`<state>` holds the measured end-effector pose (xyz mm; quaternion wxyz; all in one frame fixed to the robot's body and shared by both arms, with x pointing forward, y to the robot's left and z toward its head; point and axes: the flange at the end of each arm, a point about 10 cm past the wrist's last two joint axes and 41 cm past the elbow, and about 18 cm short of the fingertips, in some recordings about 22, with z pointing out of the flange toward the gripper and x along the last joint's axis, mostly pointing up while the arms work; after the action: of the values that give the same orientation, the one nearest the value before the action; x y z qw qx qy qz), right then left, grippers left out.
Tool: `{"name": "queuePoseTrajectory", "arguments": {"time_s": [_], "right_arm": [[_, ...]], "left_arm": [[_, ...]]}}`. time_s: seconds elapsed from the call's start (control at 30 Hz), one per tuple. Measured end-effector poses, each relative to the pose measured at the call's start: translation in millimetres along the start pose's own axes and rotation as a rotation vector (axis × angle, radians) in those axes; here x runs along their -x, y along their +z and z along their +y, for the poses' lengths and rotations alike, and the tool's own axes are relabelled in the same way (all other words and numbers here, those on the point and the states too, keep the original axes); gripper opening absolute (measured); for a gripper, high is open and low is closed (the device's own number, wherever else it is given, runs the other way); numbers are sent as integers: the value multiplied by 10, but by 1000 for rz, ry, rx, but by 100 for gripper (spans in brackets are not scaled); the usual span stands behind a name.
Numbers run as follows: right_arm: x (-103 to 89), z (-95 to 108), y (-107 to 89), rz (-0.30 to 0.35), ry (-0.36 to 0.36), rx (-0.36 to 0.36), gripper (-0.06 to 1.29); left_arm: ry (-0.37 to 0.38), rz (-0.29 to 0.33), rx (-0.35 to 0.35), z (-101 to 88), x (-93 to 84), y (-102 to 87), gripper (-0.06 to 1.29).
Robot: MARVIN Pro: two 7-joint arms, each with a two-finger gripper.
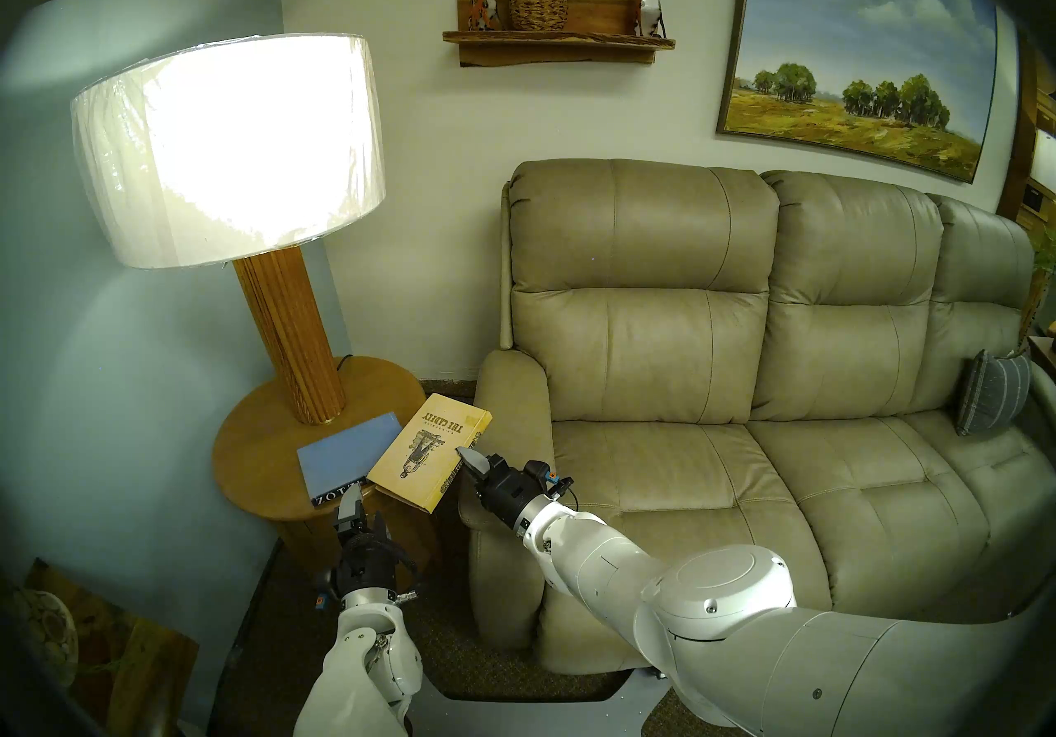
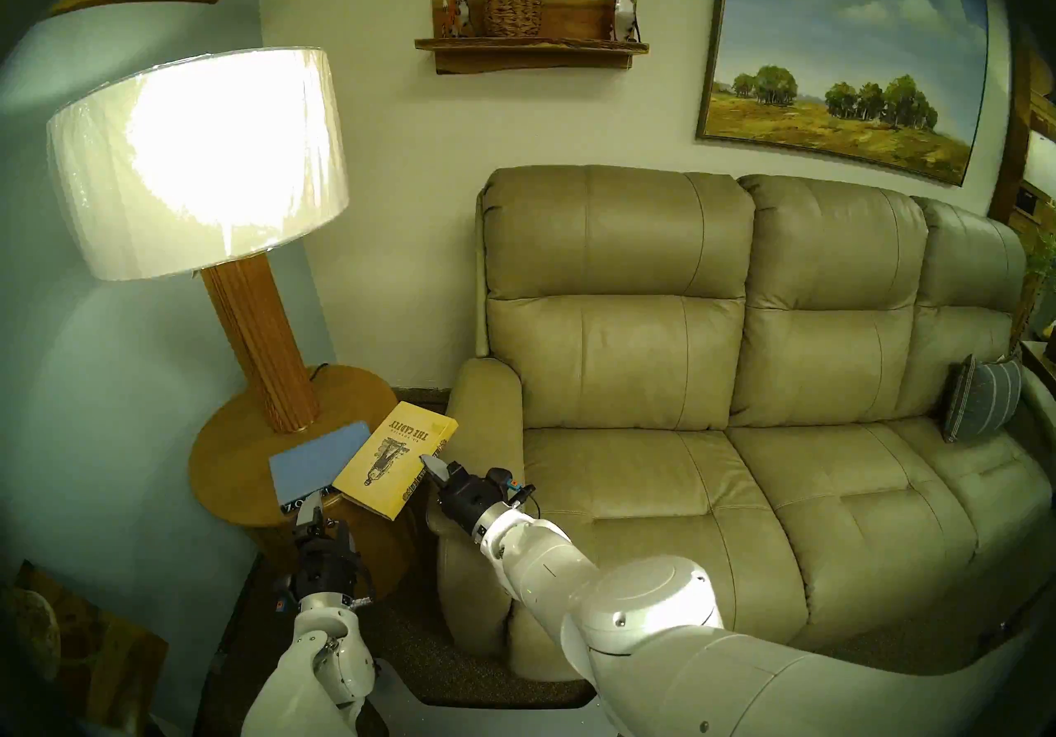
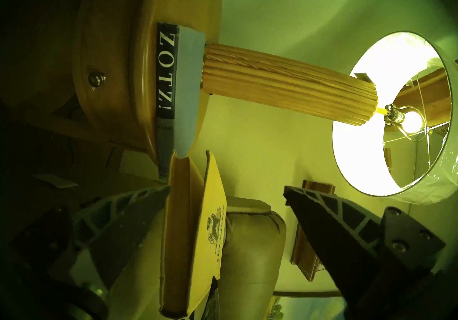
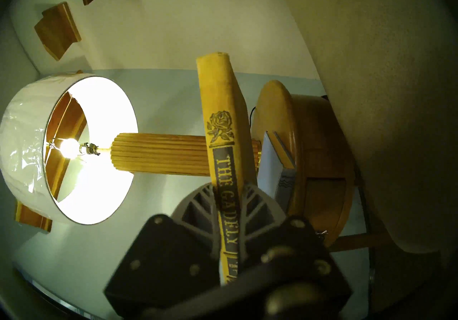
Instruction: Move books from sofa to side table
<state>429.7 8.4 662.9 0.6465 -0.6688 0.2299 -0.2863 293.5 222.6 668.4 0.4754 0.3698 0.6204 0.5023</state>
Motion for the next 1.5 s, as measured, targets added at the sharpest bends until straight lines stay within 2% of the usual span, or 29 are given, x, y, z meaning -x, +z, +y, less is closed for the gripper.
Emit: {"name": "queuePoseTrajectory", "arguments": {"time_s": [0.3, 0.53, 1.13, 1.5], "right_arm": [[56, -18, 28, -14, 1, -9, 9], [66, -34, 46, -13, 4, -14, 9], [156, -24, 15, -46, 31, -43, 9], [191, 4, -19, -64, 29, -44, 9]], "left_arm": [[-21, -21, -71, -48, 20, 73, 127], [-18, -28, -91, -58, -9, 83, 127], [-18, -31, -101, -146, 28, 295, 127], [-4, -25, -49, -43, 78, 474, 127]]}}
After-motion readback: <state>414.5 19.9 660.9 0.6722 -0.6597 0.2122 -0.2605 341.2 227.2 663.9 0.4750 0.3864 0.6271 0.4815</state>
